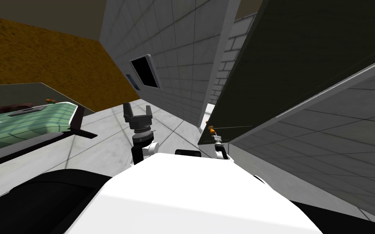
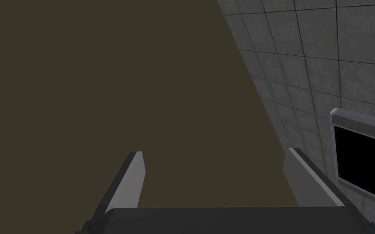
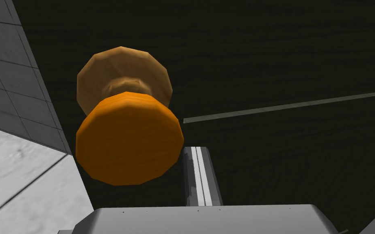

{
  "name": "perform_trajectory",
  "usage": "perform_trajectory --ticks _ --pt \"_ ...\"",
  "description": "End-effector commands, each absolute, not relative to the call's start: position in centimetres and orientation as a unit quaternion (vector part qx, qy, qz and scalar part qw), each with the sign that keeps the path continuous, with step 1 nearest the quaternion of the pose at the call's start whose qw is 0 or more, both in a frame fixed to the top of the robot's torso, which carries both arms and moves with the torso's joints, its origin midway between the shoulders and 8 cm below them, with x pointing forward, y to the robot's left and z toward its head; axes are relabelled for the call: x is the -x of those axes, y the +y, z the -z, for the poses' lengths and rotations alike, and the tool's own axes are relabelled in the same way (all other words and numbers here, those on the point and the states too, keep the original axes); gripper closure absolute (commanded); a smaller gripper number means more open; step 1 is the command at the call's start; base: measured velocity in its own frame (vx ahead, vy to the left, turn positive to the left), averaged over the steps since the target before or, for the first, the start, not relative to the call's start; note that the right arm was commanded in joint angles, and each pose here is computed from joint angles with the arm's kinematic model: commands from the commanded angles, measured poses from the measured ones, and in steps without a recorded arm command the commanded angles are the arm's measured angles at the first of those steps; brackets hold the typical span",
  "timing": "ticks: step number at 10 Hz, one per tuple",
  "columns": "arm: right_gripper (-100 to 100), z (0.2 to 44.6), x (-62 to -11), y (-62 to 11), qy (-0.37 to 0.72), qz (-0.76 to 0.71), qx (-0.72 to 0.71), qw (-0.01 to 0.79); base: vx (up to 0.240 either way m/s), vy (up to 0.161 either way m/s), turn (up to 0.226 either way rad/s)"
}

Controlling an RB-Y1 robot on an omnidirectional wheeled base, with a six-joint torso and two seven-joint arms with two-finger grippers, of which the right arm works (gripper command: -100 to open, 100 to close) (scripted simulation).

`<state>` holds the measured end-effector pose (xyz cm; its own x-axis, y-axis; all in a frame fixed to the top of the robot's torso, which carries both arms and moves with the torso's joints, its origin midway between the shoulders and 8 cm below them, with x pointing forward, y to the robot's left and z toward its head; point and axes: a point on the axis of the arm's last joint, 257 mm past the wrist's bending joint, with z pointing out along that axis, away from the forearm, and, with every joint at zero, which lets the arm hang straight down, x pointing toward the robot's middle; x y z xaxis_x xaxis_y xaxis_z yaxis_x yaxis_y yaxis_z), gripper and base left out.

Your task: Pull the door open

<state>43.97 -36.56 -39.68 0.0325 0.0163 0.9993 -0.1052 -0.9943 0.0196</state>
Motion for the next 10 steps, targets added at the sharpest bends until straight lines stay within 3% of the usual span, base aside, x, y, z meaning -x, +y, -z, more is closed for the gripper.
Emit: perform_trajectory --ticks 1,5,10 --pt "-100 39.3 -44.3 -33.9 -0.02 -0.703 -0.71 0.021 -0.09 -0.058 0.064" --pt "-100 39.2 -43.9 -35.6 -0.019 -0.703 -0.711 0.03 -0.066 -0.043 0.019" --pt "-100 39.2 -45.4 -36.8 -0.035 -0.692 -0.721 0.028 0.034 0.056 -0.009"
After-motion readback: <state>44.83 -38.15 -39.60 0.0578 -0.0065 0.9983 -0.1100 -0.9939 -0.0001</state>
